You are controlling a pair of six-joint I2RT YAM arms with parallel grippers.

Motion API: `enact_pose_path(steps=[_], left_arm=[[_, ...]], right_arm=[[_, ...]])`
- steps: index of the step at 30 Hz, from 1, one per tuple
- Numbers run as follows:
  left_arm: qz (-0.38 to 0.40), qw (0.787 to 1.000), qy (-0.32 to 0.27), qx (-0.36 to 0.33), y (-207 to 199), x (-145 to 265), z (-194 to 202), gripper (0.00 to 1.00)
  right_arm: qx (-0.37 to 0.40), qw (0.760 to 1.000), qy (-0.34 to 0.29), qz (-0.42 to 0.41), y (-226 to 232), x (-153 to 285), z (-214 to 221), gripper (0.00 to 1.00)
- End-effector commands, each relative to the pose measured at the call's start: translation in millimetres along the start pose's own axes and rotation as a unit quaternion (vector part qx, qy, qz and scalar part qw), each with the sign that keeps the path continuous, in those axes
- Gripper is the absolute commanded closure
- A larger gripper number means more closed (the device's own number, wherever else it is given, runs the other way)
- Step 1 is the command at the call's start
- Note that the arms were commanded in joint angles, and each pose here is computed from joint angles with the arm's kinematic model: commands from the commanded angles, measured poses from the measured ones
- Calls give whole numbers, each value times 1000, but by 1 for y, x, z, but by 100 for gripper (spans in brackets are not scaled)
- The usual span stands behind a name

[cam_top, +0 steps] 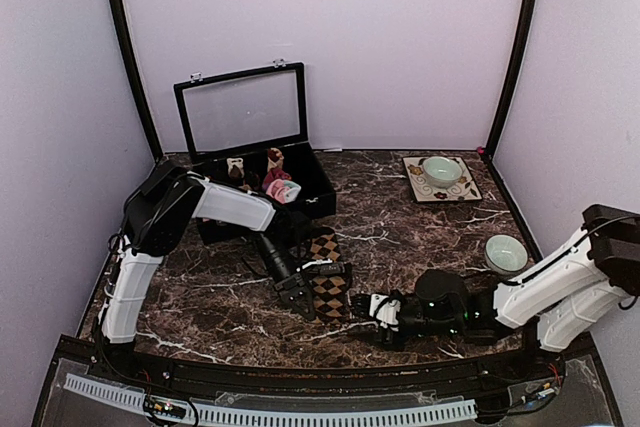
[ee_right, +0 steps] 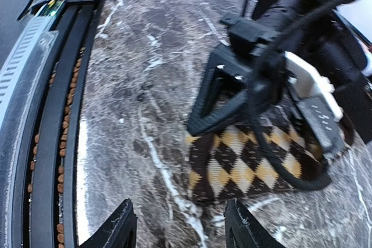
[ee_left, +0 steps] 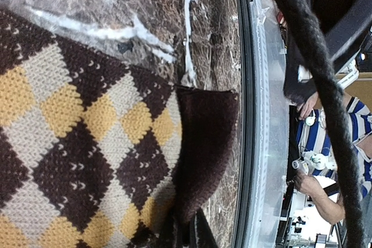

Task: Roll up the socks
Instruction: Roll the sock at the center of the board.

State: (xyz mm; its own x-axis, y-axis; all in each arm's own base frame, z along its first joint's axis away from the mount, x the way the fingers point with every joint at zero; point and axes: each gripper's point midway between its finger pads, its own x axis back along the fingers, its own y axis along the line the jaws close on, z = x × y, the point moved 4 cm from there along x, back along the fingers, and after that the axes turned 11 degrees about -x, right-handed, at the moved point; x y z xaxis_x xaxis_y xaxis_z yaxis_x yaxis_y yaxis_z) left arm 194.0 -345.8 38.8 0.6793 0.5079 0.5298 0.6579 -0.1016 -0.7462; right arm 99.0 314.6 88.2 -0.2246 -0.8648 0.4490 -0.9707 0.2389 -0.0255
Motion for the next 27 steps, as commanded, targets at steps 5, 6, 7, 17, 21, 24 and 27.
enact_pose_path(steps=[5,6,7,17,21,24,27], left_arm=[[-65,993,86,38,36,-8,38,100],[-65,993,86,39,36,-8,38,100],[-65,993,87,39,36,-8,38,100],[-62,993,89,38,35,-7,38,100],[-63,993,88,37,35,-6,38,100],[-63,993,88,37,35,-5,38,100],[-63,993,91,36,35,-5,39,100]], right_arm=[[79,995,-28,-51,14,-34,-20,51],[85,995,-25,-49,12,-39,-20,52],[91,994,-25,-47,11,-43,-20,53],[90,995,-12,-45,-11,-67,-12,64],[84,995,2,-50,-12,-71,-2,69],[75,996,16,-47,-15,-72,7,72],[64,997,22,-45,-19,-73,11,77]])
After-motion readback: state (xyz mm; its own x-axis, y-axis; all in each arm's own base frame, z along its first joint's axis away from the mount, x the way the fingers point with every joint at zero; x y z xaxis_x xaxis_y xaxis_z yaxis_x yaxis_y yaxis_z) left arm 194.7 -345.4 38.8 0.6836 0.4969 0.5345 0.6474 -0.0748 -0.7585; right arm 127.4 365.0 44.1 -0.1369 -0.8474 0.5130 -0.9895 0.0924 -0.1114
